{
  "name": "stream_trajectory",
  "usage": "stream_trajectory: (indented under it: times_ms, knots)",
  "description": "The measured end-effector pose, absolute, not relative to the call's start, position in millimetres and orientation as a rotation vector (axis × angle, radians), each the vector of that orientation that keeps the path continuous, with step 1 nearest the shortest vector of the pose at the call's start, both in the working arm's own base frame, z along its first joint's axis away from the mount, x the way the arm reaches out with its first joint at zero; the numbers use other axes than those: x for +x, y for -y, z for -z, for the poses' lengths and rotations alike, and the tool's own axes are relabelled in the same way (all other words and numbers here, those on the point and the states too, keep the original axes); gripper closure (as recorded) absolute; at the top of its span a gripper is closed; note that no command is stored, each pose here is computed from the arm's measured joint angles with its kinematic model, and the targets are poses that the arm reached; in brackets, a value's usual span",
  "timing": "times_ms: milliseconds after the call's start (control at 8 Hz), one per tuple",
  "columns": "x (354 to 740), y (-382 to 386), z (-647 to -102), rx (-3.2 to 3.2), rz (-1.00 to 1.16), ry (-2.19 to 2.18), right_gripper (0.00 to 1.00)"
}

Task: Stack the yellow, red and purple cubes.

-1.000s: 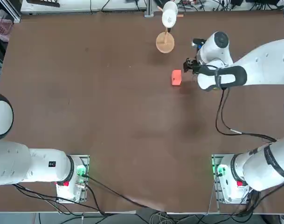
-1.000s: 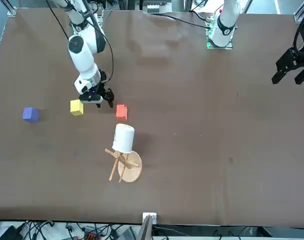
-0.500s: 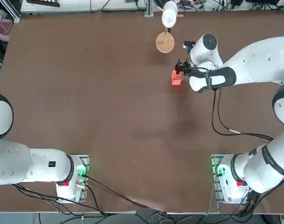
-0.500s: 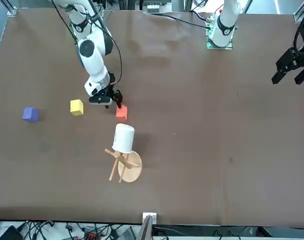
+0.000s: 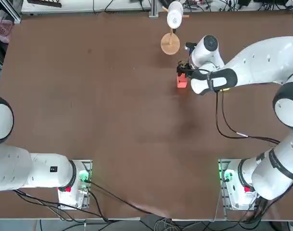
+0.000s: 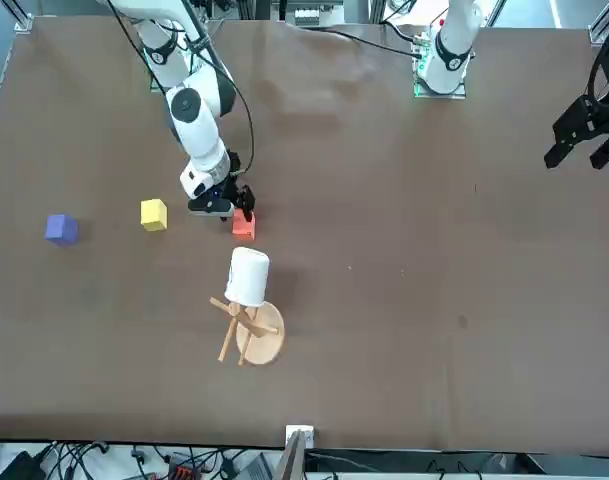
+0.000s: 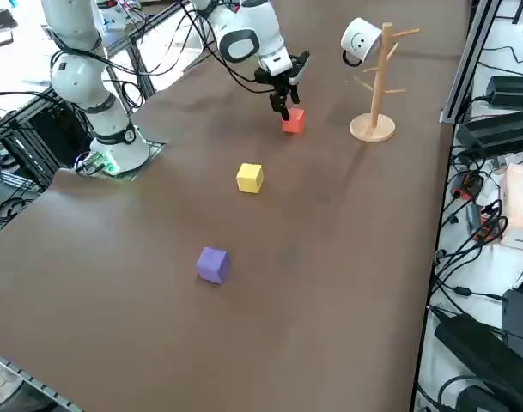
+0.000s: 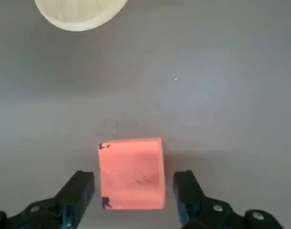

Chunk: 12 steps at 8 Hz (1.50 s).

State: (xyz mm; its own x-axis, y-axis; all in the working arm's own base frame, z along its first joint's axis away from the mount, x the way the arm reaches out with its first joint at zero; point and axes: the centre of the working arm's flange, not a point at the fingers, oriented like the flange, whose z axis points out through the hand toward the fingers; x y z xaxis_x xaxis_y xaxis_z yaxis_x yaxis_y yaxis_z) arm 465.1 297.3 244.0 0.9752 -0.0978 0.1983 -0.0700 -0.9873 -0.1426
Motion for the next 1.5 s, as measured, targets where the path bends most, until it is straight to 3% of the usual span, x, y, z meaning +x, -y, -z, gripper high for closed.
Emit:
stream_trajectory:
  times_ms: [1250,1375,1500]
  knots:
    - [466,-304,-215,-3.016,0.259,-0.138,0.0]
    - [469,-303,-214,-3.016,0.261,-0.142,0.05]
    - [471,-303,-215,-3.015,0.266,-0.147,0.18]
